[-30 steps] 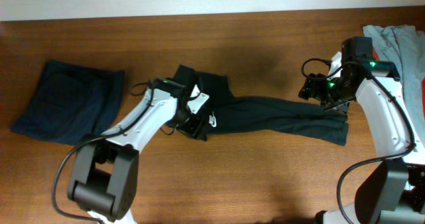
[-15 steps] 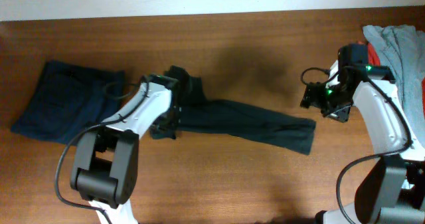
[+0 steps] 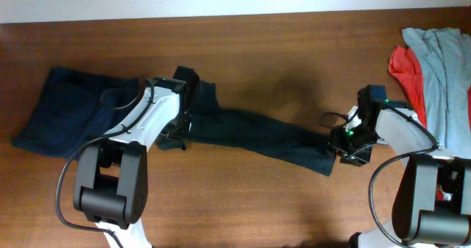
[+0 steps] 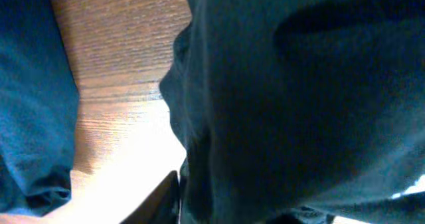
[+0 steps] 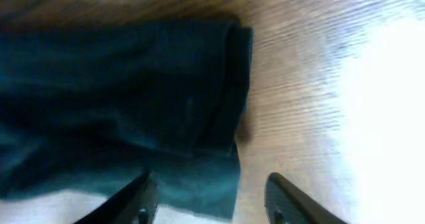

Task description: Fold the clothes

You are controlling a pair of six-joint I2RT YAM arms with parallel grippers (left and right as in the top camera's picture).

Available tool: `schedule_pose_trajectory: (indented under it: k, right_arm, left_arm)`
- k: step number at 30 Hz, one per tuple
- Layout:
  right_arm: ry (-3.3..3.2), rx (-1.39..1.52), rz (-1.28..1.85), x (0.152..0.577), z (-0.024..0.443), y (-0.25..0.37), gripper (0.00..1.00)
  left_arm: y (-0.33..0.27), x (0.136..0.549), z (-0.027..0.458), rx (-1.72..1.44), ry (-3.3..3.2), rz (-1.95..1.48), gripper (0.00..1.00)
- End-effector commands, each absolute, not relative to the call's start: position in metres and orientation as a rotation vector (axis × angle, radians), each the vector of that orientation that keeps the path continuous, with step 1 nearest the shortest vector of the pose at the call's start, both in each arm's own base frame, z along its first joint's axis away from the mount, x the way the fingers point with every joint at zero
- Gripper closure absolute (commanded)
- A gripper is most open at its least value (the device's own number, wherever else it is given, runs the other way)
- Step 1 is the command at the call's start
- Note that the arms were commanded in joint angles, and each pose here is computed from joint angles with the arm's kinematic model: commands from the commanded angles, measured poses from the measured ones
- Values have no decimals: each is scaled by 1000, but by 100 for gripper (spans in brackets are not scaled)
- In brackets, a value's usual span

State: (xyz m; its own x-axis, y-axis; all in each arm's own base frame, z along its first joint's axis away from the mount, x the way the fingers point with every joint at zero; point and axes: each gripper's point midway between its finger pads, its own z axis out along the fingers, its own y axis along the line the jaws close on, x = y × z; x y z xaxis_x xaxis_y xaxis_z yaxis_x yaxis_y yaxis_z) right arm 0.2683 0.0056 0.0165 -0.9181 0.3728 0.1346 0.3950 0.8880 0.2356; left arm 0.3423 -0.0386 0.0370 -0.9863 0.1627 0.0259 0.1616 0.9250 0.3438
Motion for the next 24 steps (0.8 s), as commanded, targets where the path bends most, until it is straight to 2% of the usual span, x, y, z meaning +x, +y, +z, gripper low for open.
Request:
schedule_pose_trajectory:
  k: [1,3,7,9,10,11,14,18,24]
  right_arm:
    - [-2945,-601,-526,264,9,20,52]
    - [-2952,-599,-559,266,7,23,69]
    - [-2993,-597,-576,277,12,21,96]
    - [-3024,-554,-582,281,26,21,96]
    - [-3051,-521,-587,283,36,21,96]
    - [-3083,-496,-592,287,49,20,96]
    - [-3215,-389,-608,293,94,19,95]
    - [-3414,-338,-603,296,145,15,95]
    - [-3571,-300,-622,299,181,15,95]
  left_arm:
    - [-39,347,41,249,3062,557,63]
    - [-38,346,41,249,3065,559,61]
    - [-37,344,41,253,3075,565,61]
    - [-37,343,43,255,3079,567,62]
    - [-37,344,45,255,3079,567,67]
    - [-38,345,47,253,3077,566,81]
    - [-40,352,60,239,3063,557,97]
    - [-47,368,82,206,3027,502,99]
    - [-51,383,106,189,2979,480,99]
